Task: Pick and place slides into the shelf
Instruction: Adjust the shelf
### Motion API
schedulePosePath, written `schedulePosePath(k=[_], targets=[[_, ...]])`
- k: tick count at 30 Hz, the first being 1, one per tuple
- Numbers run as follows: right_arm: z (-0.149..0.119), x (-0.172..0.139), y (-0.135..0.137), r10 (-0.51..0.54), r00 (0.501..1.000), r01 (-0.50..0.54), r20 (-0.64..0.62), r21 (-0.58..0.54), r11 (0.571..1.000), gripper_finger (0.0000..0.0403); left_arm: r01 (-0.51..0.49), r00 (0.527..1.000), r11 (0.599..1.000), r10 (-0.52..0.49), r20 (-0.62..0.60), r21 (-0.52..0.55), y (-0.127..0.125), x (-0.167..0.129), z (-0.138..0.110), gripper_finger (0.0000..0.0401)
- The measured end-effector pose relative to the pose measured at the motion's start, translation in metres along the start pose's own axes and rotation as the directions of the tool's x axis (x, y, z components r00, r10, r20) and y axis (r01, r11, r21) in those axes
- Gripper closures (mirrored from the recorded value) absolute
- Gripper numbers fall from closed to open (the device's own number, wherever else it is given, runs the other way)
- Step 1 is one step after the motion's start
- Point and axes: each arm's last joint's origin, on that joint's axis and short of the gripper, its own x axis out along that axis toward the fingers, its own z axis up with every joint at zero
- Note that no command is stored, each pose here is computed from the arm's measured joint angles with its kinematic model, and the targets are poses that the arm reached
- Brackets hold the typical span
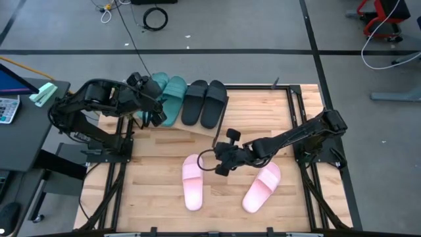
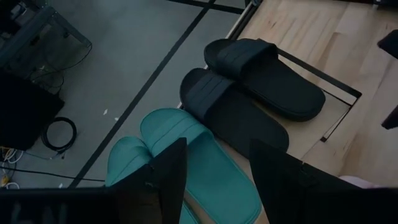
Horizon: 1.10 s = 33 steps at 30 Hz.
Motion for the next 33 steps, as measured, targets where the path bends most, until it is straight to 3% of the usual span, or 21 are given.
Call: schedulePosePath(k=[3,6,9,17,22,27,33], targets=[[-0.002,-0.001,0.002,0.036,0.999,-0.036,-0.023,-0.015,0.999,0.0393,0.000,1.000,1.000,0.000,0.000,0.000,0.000,0.000,0.000,0.0223],[-0.002,-0.001,0.003,0.093,0.995,-0.091,-0.042,0.040,0.995,0.0389,0.000,1.000,1.000,0.000,0.000,0.000,0.000,0.000,0.000,0.0221],[-0.005,0.000,0.003,0.084,0.995,-0.080,-0.059,0.077,0.994,0.0396,0.000,1.000,1.000,0.000,0.000,0.000,0.000,0.000,0.000,0.0222],[-0.017,-0.007,-0.006,-0.135,0.984,0.136,-0.117,0.005,0.991,0.0399,0.028,0.999,0.999,-0.028,-0.016,0.024,-0.006,0.003,-0.003,0.0222],[-0.015,-0.022,-0.016,-0.154,0.979,0.155,-0.137,0.001,0.988,0.0399,0.078,0.997,0.994,-0.076,-0.023,0.078,-0.037,0.019,-0.014,0.0222],[-0.004,-0.048,-0.030,-0.142,0.985,0.146,-0.093,0.038,0.988,0.0399,0.136,0.990,0.982,-0.140,0.021,0.135,-0.086,0.048,-0.036,0.0224],[0.004,-0.082,-0.052,-0.135,0.989,0.140,-0.056,0.101,0.985,0.0400,0.128,0.989,0.988,-0.134,0.064,0.084,-0.118,0.097,-0.069,0.0221]])
